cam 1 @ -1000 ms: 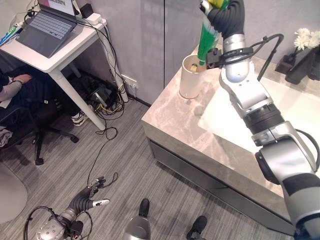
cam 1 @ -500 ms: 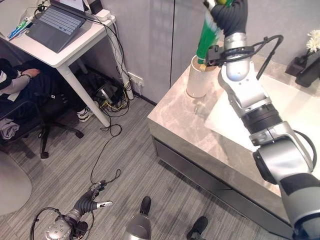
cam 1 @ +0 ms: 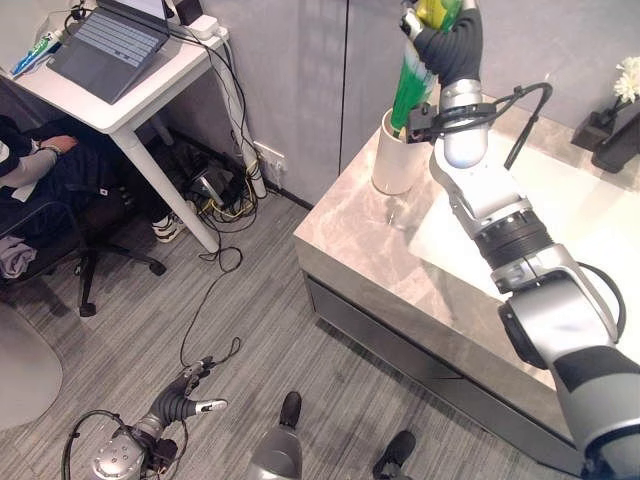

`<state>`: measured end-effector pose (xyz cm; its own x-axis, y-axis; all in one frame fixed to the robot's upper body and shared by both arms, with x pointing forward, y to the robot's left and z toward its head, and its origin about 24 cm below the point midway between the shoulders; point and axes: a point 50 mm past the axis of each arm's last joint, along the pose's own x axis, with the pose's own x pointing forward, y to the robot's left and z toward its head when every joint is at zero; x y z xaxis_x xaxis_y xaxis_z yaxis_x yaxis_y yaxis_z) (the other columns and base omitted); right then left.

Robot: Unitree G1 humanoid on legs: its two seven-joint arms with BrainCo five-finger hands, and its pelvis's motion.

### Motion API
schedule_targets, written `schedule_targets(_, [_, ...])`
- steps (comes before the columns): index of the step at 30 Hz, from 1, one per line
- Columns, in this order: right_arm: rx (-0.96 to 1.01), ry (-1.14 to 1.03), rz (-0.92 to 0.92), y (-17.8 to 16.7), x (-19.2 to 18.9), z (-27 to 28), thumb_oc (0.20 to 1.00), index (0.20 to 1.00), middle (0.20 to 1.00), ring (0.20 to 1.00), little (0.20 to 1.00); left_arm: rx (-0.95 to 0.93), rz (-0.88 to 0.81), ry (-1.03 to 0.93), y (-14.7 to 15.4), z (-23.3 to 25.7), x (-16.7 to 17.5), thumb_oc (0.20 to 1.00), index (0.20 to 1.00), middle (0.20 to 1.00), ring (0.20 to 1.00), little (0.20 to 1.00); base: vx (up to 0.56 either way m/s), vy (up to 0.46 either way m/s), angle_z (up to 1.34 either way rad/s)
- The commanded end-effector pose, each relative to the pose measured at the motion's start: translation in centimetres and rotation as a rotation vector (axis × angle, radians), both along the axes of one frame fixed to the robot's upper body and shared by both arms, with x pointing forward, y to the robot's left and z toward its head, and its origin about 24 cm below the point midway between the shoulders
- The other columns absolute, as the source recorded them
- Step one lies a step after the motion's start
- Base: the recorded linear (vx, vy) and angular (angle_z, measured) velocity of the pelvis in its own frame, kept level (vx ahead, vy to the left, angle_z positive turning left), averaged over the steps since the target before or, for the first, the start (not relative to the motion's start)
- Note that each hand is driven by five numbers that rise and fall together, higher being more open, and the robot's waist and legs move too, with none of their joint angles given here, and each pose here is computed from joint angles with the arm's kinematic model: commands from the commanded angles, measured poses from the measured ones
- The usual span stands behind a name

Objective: Put brush and paste in cup on sink, flatten towel.

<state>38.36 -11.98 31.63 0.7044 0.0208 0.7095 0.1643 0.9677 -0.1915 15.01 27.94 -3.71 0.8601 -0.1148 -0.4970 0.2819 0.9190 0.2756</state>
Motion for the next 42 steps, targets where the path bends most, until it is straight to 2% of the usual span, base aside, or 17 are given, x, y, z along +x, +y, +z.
schedule_targets(1, [-0.036,-0.195,-0.008,-0.1,-1.7,5.8,0.2,0.2,0.2,0.2,0.2,0.025,-0.074,-0.043,-0.6,0.7,0.4,1.0,1.0,1.0,1.0,1.0,0.0,0.0,0.0])
schedule_targets(10, [-0.04,-0.105,-0.001,0.3,-0.5,4.3,0.2,0.2,0.2,0.2,0.2,0.019,-0.048,-0.011,-0.8,-0.4,0.2,1.0,1.0,1.0,1.0,1.0,0.0,0.0,0.0])
schedule_targets(11, [-0.04,-0.103,0.001,0.3,-0.5,4.2,0.26,0.26,0.26,0.26,0.26,0.017,-0.045,-0.009,-0.8,-0.5,0.2,1.0,1.0,1.0,1.0,1.0,0.0,0.0,0.0])
schedule_targets(12, [-0.036,-0.101,0.002,0.3,-0.5,4.2,0.555,0.555,0.555,0.555,0.555,0.015,-0.043,-0.006,-0.8,-0.5,0.2,1.0,1.0,1.0,1.0,1.0,0.0,0.0,0.0])
schedule_targets(13, [-0.034,-0.099,0.003,0.3,-0.4,4.1,0.736,0.736,0.736,0.736,0.736,0.013,-0.041,-0.006,-0.8,-0.6,0.2,1.0,1.0,1.0,1.0,1.0,0.0,0.0,0.0])
schedule_targets(14, [-0.033,-0.102,0.002,0.3,-0.5,4.1,1.0,1.0,1.0,1.0,1.0,0.012,-0.04,-0.006,-0.8,-0.6,0.2,1.0,1.0,1.0,1.0,1.0,0.0,0.0,0.0])
schedule_targets(26, [-0.004,-0.152,0.032,0.7,-1.4,4.2,1.0,1.0,1.0,1.0,1.0,0.045,-0.039,0.017,-1.2,-1.8,0.6,1.0,1.0,1.0,1.0,1.0,0.0,-0.002,-0.01])
schedule_targets(31, [-0.007,-0.239,0.006,0.2,-2.6,4.9,1.0,1.0,1.0,1.0,1.0,0.04,-0.019,-0.048,-1.1,-0.8,1.7,1.0,1.0,1.0,1.0,1.0,0.0,-0.016,-0.09])
schedule_targets(33, [-0.047,-0.314,-0.037,-0.7,-3.8,5.3,1.0,1.0,1.0,1.0,1.0,0.038,0.013,-0.112,-0.7,0.2,2.5,1.0,1.0,1.0,1.0,1.0,-0.01,-0.017,-0.09])
schedule_targets(35, [-0.067,-0.38,-0.099,-2.5,-5.0,5.4,1.0,1.0,1.0,1.0,1.0,-0.001,0.018,-0.319,-1.0,4.5,4.5,1.0,1.0,1.0,1.0,1.0,-0.01,-0.007,-0.02])
schedule_targets(36, [-0.072,-0.465,-0.145,-4.1,-6.8,5.7,1.0,1.0,1.0,1.0,1.0,-0.049,0.043,-0.503,-1.2,8.1,5.3,1.0,1.0,1.0,1.0,1.0,0.0,0.0,0.0])
schedule_targets(37, [-0.068,-0.46,-0.146,-4.1,-6.8,5.4,1.0,1.0,1.0,1.0,1.0,-0.043,0.044,-0.496,-1.1,8.3,5.0,1.0,1.0,1.0,1.0,1.0,0.02,-0.027,-0.04])
schedule_targets(38, [-0.063,-0.484,-0.174,-5.0,-7.3,5.2,1.0,1.0,1.0,1.0,1.0,-0.041,0.05,-0.564,-1.1,9.5,5.2,0.558,0.558,0.558,0.558,0.558,-0.02,-0.023,-0.07])
schedule_targets(39, [-0.057,-0.523,-0.216,-6.7,-8.6,4.5,1.0,1.0,1.0,1.0,1.0,-0.006,0.063,-0.693,-1.1,12.0,5.6,0.2,0.2,0.2,0.2,0.2,0.0,-0.025,-0.1])
schedule_targets(40, [-0.057,-0.522,-0.216,-6.7,-8.7,4.5,1.0,1.0,1.0,1.0,1.0,-0.005,0.063,-0.692,-1.1,12.0,5.5,0.2,0.2,0.2,0.2,0.2,-0.02,-0.016,-0.14])
schedule_targets(42, [-0.084,-0.606,-0.307,-9.5,-11.8,3.2,1.0,1.0,1.0,1.0,1.0,0.0,0.105,-0.821,-1.1,14.0,5.7,0.2,0.2,0.2,0.2,0.2,0.01,-0.006,-0.09])
